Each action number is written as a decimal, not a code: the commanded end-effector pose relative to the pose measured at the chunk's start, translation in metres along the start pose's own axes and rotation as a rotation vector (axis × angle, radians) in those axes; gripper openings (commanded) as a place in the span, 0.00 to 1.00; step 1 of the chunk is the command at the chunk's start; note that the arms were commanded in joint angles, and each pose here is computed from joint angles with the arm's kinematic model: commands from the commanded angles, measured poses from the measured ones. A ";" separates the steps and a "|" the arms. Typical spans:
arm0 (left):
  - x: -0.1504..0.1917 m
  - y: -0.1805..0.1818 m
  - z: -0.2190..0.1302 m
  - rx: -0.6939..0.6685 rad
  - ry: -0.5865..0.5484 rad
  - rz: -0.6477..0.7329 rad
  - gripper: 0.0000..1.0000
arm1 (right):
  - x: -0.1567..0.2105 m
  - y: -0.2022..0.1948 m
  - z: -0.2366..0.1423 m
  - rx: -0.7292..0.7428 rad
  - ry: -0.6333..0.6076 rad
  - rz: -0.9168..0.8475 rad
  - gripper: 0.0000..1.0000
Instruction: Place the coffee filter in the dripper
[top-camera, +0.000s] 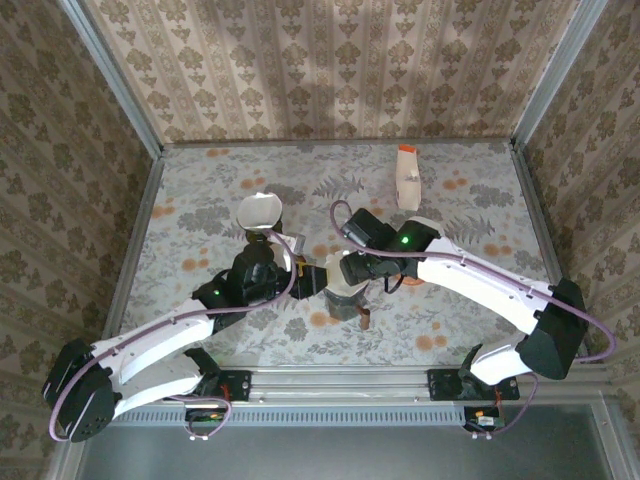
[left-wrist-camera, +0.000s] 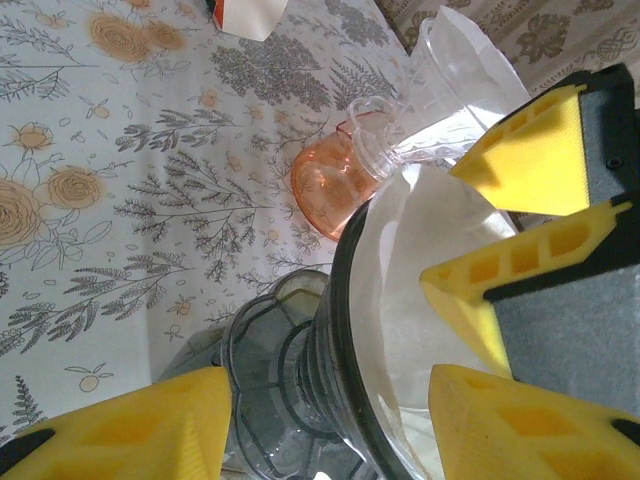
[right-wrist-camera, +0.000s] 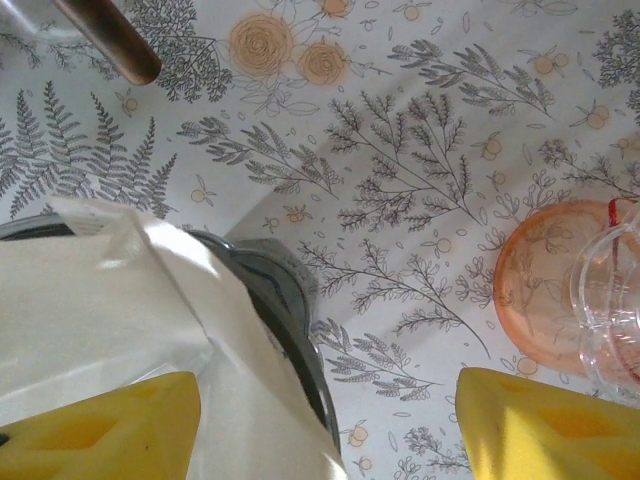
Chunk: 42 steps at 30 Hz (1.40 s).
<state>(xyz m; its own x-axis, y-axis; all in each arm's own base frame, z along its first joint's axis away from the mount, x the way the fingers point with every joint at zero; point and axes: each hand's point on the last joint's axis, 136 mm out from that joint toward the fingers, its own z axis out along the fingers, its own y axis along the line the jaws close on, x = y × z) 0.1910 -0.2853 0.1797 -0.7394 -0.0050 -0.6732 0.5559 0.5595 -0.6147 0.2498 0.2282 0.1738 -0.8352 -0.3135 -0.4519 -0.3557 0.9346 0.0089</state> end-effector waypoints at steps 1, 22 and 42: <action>0.006 0.003 0.001 0.003 0.016 -0.013 0.56 | -0.008 -0.004 -0.010 0.009 -0.030 -0.010 0.70; 0.005 0.003 0.001 0.006 0.017 -0.010 0.56 | -0.020 0.007 -0.010 -0.031 -0.050 -0.001 0.72; 0.006 0.004 0.002 0.002 0.017 -0.011 0.56 | -0.004 0.004 -0.007 -0.045 -0.036 0.033 0.72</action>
<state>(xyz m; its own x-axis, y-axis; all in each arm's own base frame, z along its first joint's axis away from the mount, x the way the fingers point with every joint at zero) 0.1900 -0.2843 0.1746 -0.7446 0.0012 -0.6675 0.5515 0.5643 -0.6143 0.2484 0.2324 0.1714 -0.8364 -0.3008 -0.4583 -0.3593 0.9322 0.0438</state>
